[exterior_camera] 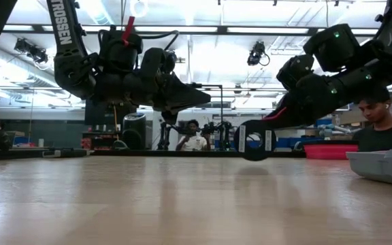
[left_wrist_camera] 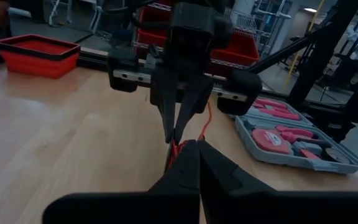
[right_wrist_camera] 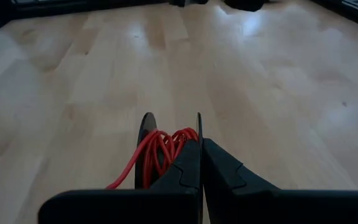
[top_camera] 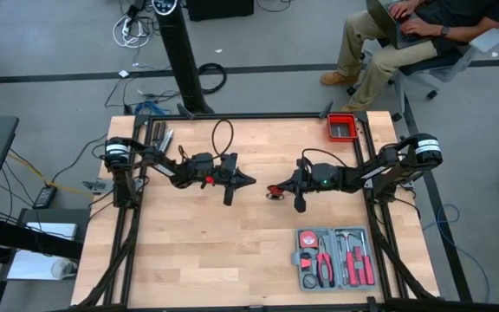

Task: Coil cords
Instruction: Coil the wire

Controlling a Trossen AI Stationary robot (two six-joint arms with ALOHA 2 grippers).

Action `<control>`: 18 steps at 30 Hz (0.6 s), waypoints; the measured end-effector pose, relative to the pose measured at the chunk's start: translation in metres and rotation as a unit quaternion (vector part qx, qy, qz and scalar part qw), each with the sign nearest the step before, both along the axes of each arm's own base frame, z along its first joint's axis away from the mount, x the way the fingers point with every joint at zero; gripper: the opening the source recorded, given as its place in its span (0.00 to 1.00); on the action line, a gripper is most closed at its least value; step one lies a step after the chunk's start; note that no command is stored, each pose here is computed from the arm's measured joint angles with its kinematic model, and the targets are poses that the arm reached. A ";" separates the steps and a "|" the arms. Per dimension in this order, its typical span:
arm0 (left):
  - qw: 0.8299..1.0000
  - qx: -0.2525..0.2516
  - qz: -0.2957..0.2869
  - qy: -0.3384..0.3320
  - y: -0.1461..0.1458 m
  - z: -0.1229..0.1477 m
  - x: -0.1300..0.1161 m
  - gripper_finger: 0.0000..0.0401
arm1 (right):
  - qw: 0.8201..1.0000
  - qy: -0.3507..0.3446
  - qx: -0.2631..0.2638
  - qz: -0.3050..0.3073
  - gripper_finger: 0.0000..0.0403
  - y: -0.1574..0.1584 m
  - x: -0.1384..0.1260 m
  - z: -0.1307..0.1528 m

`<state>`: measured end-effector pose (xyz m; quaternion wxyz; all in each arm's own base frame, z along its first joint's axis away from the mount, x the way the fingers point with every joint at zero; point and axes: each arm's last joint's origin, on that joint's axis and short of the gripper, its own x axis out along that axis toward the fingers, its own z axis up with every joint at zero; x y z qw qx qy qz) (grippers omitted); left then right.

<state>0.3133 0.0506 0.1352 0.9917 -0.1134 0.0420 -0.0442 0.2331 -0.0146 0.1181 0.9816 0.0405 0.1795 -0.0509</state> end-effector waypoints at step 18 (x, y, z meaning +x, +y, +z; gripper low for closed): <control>1.000 -0.002 0.000 0.001 0.000 0.000 0.000 0.00 | 1.000 0.018 -0.001 -0.008 0.13 -0.002 -0.001 -0.003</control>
